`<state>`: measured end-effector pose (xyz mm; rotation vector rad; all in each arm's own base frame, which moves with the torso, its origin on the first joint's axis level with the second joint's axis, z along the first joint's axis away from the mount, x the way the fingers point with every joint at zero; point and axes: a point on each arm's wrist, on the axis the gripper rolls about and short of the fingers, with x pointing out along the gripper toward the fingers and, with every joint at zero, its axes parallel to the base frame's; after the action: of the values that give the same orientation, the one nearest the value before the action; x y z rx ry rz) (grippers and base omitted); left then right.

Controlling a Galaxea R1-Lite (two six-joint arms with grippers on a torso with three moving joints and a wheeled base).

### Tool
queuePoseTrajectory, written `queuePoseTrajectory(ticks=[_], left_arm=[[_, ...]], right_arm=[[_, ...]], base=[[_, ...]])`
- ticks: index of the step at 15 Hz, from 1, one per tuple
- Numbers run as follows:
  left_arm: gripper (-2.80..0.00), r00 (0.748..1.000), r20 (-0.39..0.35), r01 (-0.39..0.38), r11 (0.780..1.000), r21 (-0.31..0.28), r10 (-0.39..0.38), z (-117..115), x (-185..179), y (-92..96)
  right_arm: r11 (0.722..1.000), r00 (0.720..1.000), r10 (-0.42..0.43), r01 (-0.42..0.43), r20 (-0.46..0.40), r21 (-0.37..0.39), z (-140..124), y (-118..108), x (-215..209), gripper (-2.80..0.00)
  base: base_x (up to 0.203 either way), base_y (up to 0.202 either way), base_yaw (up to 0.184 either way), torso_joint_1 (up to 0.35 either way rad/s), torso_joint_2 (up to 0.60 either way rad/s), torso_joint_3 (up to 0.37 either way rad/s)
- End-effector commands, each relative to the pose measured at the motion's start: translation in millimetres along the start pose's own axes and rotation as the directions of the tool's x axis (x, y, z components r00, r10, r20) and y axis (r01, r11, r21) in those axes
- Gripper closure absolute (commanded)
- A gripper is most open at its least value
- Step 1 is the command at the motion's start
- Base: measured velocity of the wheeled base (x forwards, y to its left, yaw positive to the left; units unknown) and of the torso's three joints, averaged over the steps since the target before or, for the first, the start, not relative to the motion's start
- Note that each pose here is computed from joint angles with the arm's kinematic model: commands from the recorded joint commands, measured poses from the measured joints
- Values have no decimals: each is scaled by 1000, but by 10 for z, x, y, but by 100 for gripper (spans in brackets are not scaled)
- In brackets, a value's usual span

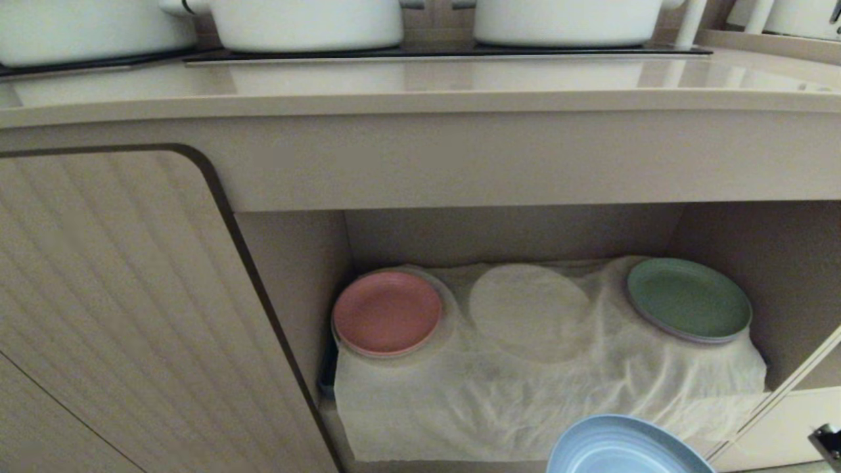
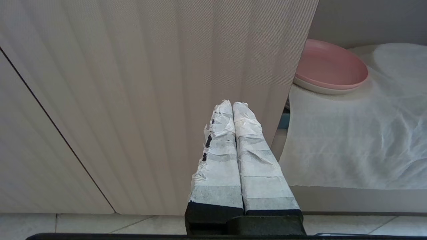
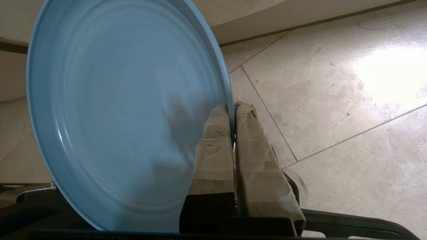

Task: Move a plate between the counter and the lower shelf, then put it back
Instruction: Put the plate

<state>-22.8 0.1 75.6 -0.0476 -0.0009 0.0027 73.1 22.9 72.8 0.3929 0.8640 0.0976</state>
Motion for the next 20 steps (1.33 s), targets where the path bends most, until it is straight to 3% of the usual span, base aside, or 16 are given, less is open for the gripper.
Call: queuePoseTrajectory(ticks=[1, 9, 20], left_arm=[[0, 1000, 1, 0, 1000, -1, 0, 0, 0, 0], [0, 1000, 1, 0, 1000, -1, 0, 0, 0, 0], [0, 1000, 1, 0, 1000, -1, 0, 0, 0, 0]], right_arm=[[1000, 1000, 5, -5, 7, 2, 2, 2, 1, 0], [1000, 1000, 7, -7, 7, 1, 3, 3, 1, 0], [1000, 1000, 11, -11, 14, 0, 12, 9, -1, 0]], base=[[0, 0, 0, 0, 0, 0], [0, 0, 0, 4, -22, -19], [0, 0, 0, 144, -422, -284]])
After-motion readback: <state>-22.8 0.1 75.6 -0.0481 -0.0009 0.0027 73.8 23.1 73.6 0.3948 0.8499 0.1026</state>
